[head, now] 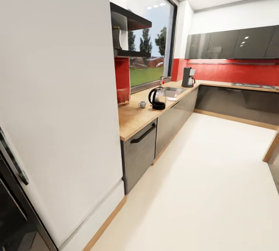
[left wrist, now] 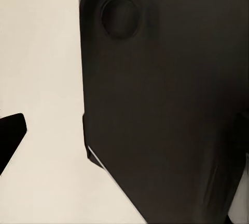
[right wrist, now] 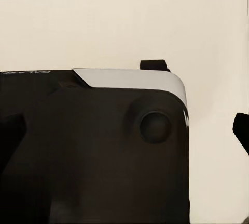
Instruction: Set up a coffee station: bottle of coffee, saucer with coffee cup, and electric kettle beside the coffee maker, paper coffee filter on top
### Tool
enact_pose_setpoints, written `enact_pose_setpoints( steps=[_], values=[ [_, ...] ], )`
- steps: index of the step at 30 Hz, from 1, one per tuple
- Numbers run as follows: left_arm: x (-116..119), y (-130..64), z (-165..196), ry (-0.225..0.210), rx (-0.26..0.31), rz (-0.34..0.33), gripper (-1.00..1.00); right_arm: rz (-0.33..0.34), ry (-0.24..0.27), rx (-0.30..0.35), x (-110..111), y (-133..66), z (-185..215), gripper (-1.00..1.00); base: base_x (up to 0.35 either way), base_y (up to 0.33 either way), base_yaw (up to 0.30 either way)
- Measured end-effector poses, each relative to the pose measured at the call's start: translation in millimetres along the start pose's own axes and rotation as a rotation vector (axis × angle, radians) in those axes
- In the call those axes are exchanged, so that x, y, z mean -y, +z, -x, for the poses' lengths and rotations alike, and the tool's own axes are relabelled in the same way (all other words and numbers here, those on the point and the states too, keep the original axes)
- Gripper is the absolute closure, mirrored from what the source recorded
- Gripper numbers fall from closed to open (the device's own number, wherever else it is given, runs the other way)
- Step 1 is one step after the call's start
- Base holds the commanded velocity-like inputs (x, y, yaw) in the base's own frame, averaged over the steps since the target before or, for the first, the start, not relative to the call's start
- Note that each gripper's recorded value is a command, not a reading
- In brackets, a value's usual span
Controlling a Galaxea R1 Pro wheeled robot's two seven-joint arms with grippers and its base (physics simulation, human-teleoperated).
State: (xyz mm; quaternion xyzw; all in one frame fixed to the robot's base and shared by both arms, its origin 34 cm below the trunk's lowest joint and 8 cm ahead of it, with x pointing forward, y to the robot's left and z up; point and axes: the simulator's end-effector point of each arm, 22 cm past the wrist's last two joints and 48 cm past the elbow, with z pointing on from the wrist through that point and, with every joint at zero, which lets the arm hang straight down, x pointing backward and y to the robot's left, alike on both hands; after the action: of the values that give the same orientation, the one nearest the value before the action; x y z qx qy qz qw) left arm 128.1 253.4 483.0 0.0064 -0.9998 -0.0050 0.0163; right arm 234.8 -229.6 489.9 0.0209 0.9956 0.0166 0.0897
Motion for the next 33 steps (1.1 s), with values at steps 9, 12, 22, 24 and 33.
enact_pose_setpoints(
  steps=[9, 12, 22, 24, 33],
  values=[
    [-1.8, -13.5, -1.0, -0.005, 0.000, 0.002, -1.00, 0.000, 0.000, 0.000, -0.5, -13.4, 1.8, -1.00, 0.000, 0.000, -0.265],
    [-2.6, -17.9, -1.4, -0.005, 0.000, 0.003, -1.00, 0.000, -0.001, 0.000, -0.8, -17.7, 2.4, -1.00, 0.000, 0.000, -0.265],
    [-4.4, -32.0, -4.1, -0.005, -0.004, 0.005, -1.00, 0.000, -0.001, -0.004, -1.2, -31.8, 2.6, -1.00, 0.000, 0.000, -0.264],
    [-4.8, -34.8, -4.9, -0.005, -0.005, 0.006, -1.00, 0.000, -0.001, -0.005, -1.5, -34.5, 2.4, -1.00, 0.000, 0.000, -0.253],
    [-5.8, -46.8, -9.2, -0.005, -0.011, 0.007, -1.00, 0.000, -0.001, -0.013, -1.6, -46.4, 0.3, -1.00, 0.000, 0.000, -0.236]
  ],
)
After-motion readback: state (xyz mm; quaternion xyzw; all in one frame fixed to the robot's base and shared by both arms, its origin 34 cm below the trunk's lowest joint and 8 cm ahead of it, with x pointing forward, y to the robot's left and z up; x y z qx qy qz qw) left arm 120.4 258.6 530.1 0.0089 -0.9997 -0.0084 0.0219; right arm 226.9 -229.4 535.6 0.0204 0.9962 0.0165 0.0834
